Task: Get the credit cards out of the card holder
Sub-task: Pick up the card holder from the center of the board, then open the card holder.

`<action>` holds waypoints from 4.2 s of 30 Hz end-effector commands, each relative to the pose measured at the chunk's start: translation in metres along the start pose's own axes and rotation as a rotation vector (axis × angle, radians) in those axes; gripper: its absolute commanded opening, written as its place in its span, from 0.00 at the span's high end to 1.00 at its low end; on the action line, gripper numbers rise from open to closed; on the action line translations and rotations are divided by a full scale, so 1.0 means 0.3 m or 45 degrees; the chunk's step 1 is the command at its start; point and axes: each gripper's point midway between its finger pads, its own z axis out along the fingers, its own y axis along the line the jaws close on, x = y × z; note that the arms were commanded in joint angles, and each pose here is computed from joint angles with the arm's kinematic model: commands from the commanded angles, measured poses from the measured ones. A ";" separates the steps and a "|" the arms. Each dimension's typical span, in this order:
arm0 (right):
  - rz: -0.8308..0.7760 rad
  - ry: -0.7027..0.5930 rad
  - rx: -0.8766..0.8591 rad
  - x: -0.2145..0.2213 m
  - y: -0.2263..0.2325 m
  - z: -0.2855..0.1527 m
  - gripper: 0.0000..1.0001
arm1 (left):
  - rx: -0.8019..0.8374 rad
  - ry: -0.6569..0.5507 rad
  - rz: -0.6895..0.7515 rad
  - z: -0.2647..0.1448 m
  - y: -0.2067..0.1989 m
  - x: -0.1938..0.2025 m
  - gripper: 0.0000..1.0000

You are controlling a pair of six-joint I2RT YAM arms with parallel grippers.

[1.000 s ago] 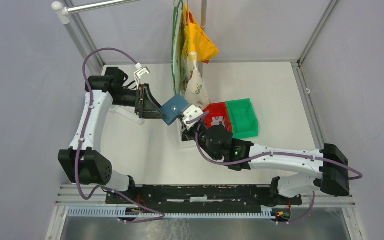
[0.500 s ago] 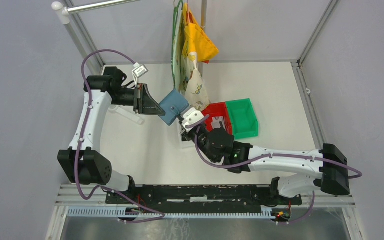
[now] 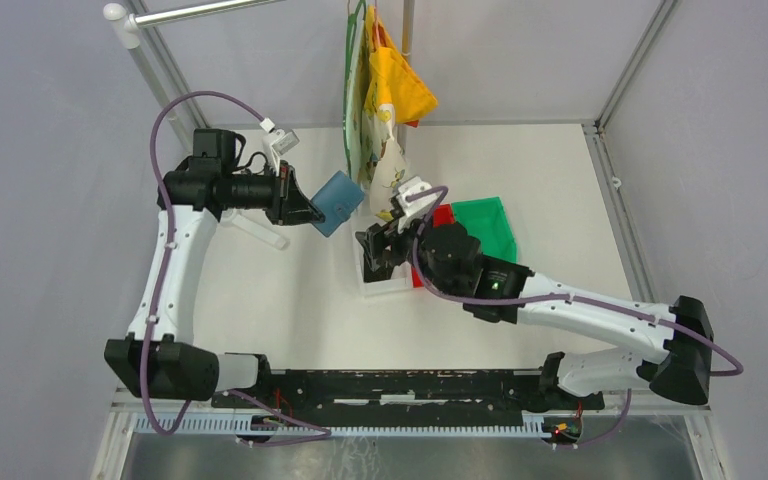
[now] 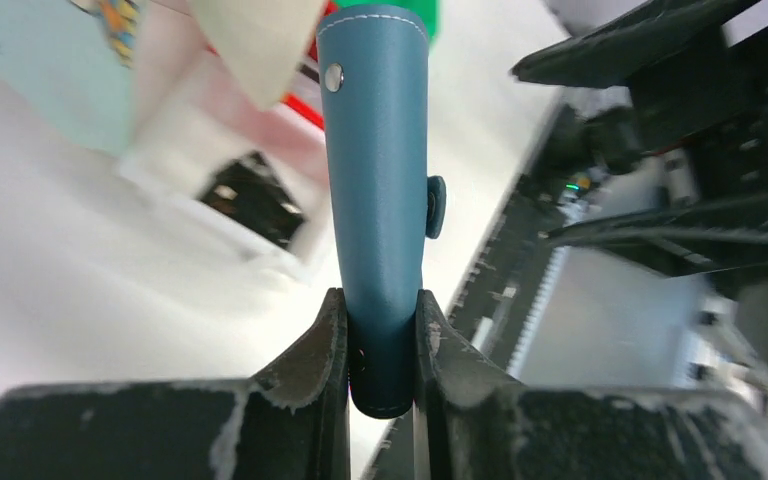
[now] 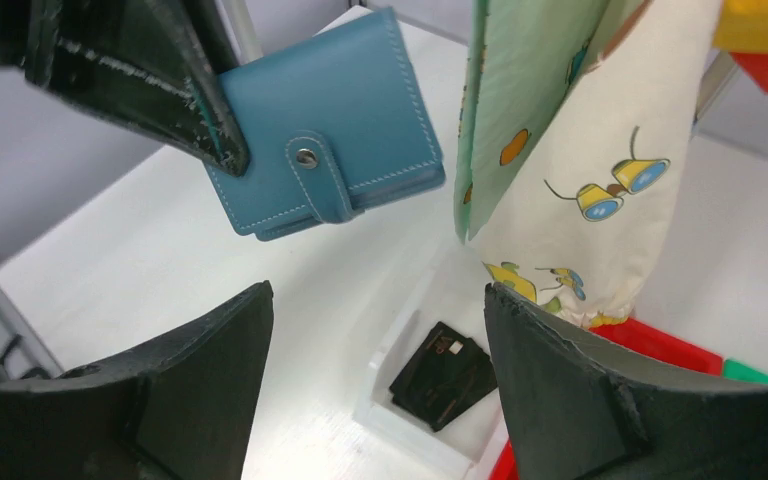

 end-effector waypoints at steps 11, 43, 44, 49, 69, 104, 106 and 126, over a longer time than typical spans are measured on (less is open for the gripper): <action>0.775 0.115 -0.311 -0.199 0.191 0.011 0.26 | -0.530 -0.103 0.478 0.020 0.002 -0.092 0.98; 1.220 0.105 -0.311 -0.144 0.140 0.058 0.38 | -0.365 -0.117 0.882 -0.039 -0.193 -0.004 0.98; 1.226 0.105 -0.308 -0.141 0.139 0.060 0.38 | -0.357 -0.122 0.894 -0.041 -0.200 -0.003 0.98; 1.234 0.108 -0.286 -0.126 0.132 0.068 0.38 | -0.357 -0.134 0.927 -0.051 -0.212 -0.005 0.98; 1.312 0.094 -0.293 -0.130 0.123 0.089 0.49 | -0.271 -0.132 0.972 -0.060 -0.268 0.012 0.98; 1.355 0.152 -0.155 0.017 0.084 0.095 1.00 | -0.406 -0.249 1.133 -0.091 -0.244 -0.067 0.98; 1.323 0.127 -0.148 0.009 0.069 0.079 1.00 | -0.403 -0.249 1.123 -0.089 -0.244 -0.065 0.98; 0.492 0.060 -0.490 -0.164 0.078 -0.076 0.24 | -0.010 -0.292 0.791 -0.058 -0.451 -0.107 0.98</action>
